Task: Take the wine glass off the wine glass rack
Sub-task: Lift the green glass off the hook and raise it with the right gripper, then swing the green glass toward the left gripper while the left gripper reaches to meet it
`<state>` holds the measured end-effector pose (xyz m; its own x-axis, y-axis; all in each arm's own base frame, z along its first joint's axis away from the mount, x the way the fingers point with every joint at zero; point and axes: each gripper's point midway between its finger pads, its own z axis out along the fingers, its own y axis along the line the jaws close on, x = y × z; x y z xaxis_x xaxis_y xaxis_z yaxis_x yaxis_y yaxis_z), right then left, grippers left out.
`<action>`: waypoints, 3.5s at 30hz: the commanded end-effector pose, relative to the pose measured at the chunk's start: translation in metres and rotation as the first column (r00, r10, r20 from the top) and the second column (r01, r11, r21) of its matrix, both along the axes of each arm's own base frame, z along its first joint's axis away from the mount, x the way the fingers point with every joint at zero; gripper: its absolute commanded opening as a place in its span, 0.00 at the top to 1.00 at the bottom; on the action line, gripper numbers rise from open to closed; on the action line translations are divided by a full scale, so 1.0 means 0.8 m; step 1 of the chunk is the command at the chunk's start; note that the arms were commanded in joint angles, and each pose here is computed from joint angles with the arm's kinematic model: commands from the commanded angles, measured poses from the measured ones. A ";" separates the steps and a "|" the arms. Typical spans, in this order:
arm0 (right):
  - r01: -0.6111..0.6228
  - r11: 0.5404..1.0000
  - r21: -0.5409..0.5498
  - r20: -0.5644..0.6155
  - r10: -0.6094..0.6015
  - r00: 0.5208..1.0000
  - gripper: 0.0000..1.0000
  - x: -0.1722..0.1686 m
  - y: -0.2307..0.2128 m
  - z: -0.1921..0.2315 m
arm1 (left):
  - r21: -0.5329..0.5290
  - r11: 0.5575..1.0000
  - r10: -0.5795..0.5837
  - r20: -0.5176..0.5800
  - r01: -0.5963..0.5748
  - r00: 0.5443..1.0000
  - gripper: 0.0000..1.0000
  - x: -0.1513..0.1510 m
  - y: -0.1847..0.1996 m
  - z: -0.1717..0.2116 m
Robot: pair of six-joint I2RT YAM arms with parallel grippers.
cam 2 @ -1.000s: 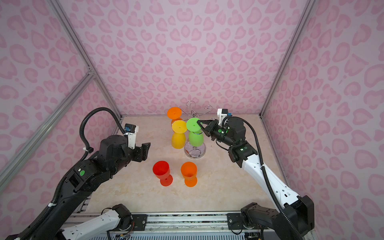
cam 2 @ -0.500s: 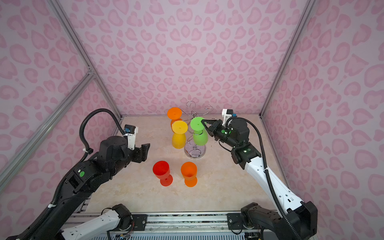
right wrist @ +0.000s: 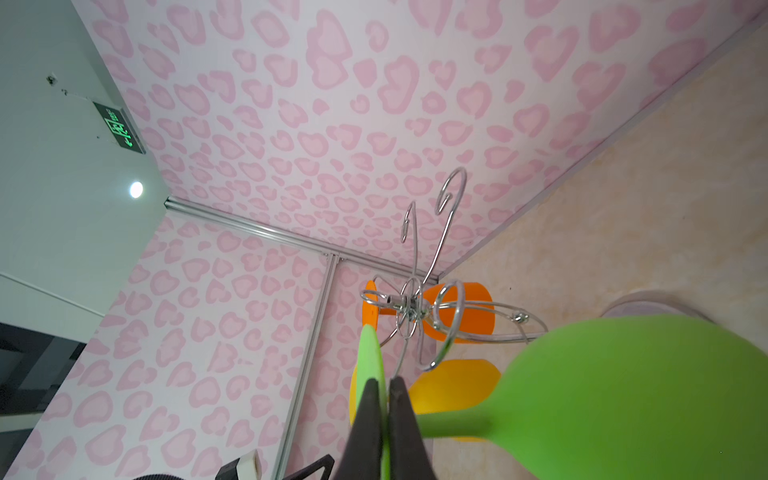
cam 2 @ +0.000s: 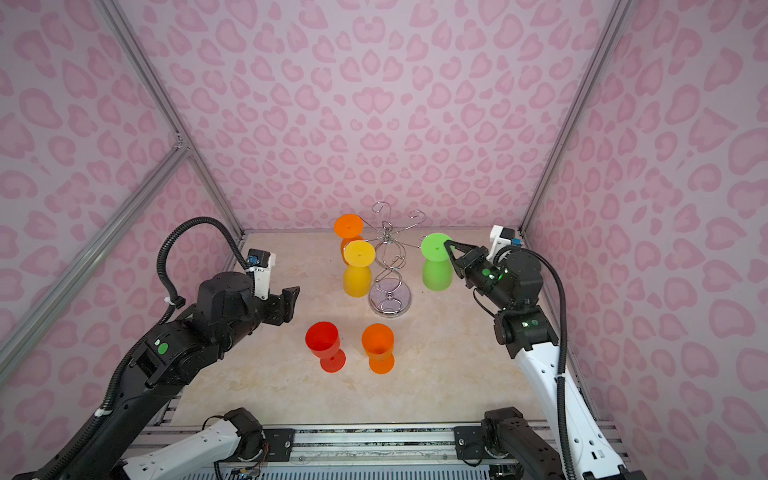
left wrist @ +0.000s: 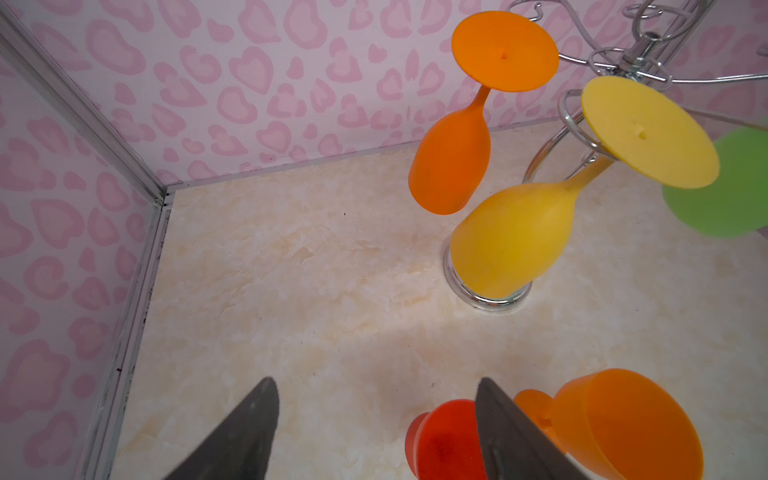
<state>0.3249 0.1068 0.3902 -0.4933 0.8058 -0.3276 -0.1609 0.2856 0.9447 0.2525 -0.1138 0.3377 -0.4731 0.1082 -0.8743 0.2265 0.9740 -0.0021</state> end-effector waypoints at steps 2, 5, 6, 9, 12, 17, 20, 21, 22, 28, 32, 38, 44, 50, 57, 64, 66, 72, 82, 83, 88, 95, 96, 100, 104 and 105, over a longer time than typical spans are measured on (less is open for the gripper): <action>0.078 0.997 -0.026 0.050 -0.077 0.996 1.00 -0.024 -0.046 0.017 | -0.122 0.988 -0.079 0.100 0.091 0.992 0.24 -0.005 -0.021 0.041; 0.169 0.984 -0.050 0.171 -0.158 0.972 1.00 -0.047 -0.080 0.059 | -0.254 0.931 -0.212 0.212 0.263 0.954 0.24 -0.021 -0.053 0.080; 0.198 0.978 -0.067 0.207 -0.180 0.962 1.00 -0.054 -0.086 0.073 | -0.289 0.899 -0.264 0.243 0.330 0.933 0.24 -0.028 -0.066 0.089; 0.289 0.949 -0.125 0.330 -0.235 0.914 1.00 -0.079 -0.098 0.120 | -0.352 0.781 -0.417 0.322 0.516 0.850 0.24 -0.045 -0.104 0.113; 0.278 0.958 -0.071 0.487 -0.210 0.848 1.00 -0.102 -0.090 0.176 | -0.370 0.658 -0.531 0.389 0.656 0.753 0.24 -0.060 -0.135 0.130; 0.005 0.993 0.116 0.662 -0.081 0.745 1.00 -0.125 -0.061 0.238 | -0.355 0.412 -0.662 0.516 0.839 0.544 0.24 -0.080 -0.171 0.154; -0.185 0.968 0.169 0.719 0.007 0.695 1.00 -0.134 -0.033 0.250 | -0.351 0.293 -0.667 0.591 0.889 0.453 0.24 -0.079 -0.177 0.170; -0.236 0.957 0.171 0.728 0.038 0.684 1.00 -0.136 -0.021 0.251 | -0.317 0.294 -0.646 0.629 0.902 0.432 0.24 -0.071 -0.177 0.176; -0.274 0.947 0.168 0.734 0.065 0.676 1.00 -0.137 -0.009 0.251 | -0.287 0.295 -0.629 0.660 0.911 0.412 0.24 -0.063 -0.177 0.181; -0.431 0.891 0.144 0.759 0.180 0.626 1.00 -0.153 0.042 0.255 | -0.368 0.093 -0.656 0.676 0.925 0.335 0.24 -0.050 -0.194 0.200; -0.515 0.843 0.155 0.759 0.232 0.608 1.00 -0.159 0.064 0.251 | -0.388 0.068 -0.650 0.682 0.919 0.336 0.24 -0.028 -0.203 0.204; -0.566 0.800 0.199 0.736 0.259 0.625 1.00 -0.150 0.087 0.224 | -0.420 0.017 -0.647 0.687 0.907 0.331 0.24 -0.018 -0.208 0.205; -0.612 0.757 0.228 0.729 0.283 0.623 1.00 -0.144 0.105 0.213 | -0.450 0.016 -0.657 0.669 0.893 0.349 0.24 -0.007 -0.214 0.193; -0.638 0.728 0.252 0.732 0.288 0.617 1.00 -0.140 0.110 0.208 | -0.466 0.012 -0.663 0.659 0.885 0.356 0.24 -0.004 -0.216 0.188; -0.595 0.777 0.207 0.719 0.291 0.631 1.00 -0.140 0.110 0.206 | -0.436 0.024 -0.679 0.654 0.900 0.335 0.24 -0.023 -0.208 0.187; -0.564 0.809 0.168 0.706 0.300 0.641 1.00 -0.142 0.109 0.211 | -0.411 0.083 -0.689 0.635 0.908 0.350 0.24 -0.035 -0.199 0.178; -0.564 0.808 0.173 0.704 0.299 0.644 1.00 -0.141 0.109 0.210 | -0.405 0.098 -0.691 0.630 0.909 0.355 0.24 -0.035 -0.197 0.176; -0.580 0.792 0.194 0.709 0.295 0.640 1.00 -0.146 0.108 0.209 | -0.395 0.139 -0.697 0.612 0.908 0.373 0.24 -0.027 -0.197 0.172; -0.605 0.764 0.226 0.717 0.290 0.634 1.00 -0.152 0.105 0.206 | -0.425 0.168 -0.696 0.588 0.889 0.412 0.24 -0.001 -0.206 0.160; -0.606 0.762 0.228 0.717 0.289 0.634 1.00 -0.153 0.104 0.206 | -0.428 0.170 -0.695 0.587 0.888 0.416 0.24 0.001 -0.207 0.159; -0.616 0.752 0.234 0.715 0.296 0.633 1.00 -0.152 0.107 0.203 | -0.429 0.162 -0.688 0.597 0.889 0.413 0.24 0.005 -0.208 0.164; -0.643 0.709 0.288 0.714 0.289 0.638 1.00 -0.139 0.110 0.191 | -0.414 0.116 -0.690 0.621 0.903 0.373 0.31 -0.013 -0.208 0.181; -0.644 0.704 0.298 0.713 0.285 0.641 1.00 -0.137 0.109 0.189 | -0.409 0.113 -0.689 0.625 0.906 0.368 0.34 -0.017 -0.207 0.184; -0.648 0.697 0.308 0.708 0.287 0.645 1.00 -0.133 0.111 0.183 | -0.396 0.108 -0.684 0.636 0.912 0.358 0.49 -0.031 -0.202 0.188; -0.646 0.701 0.303 0.701 0.296 0.649 1.00 -0.129 0.114 0.179 | -0.386 0.110 -0.675 0.647 0.916 0.354 0.68 -0.040 -0.196 0.193; -0.647 0.700 0.301 0.700 0.299 0.649 1.00 -0.129 0.115 0.177 | -0.384 0.107 -0.673 0.651 0.917 0.351 0.73 -0.043 -0.195 0.195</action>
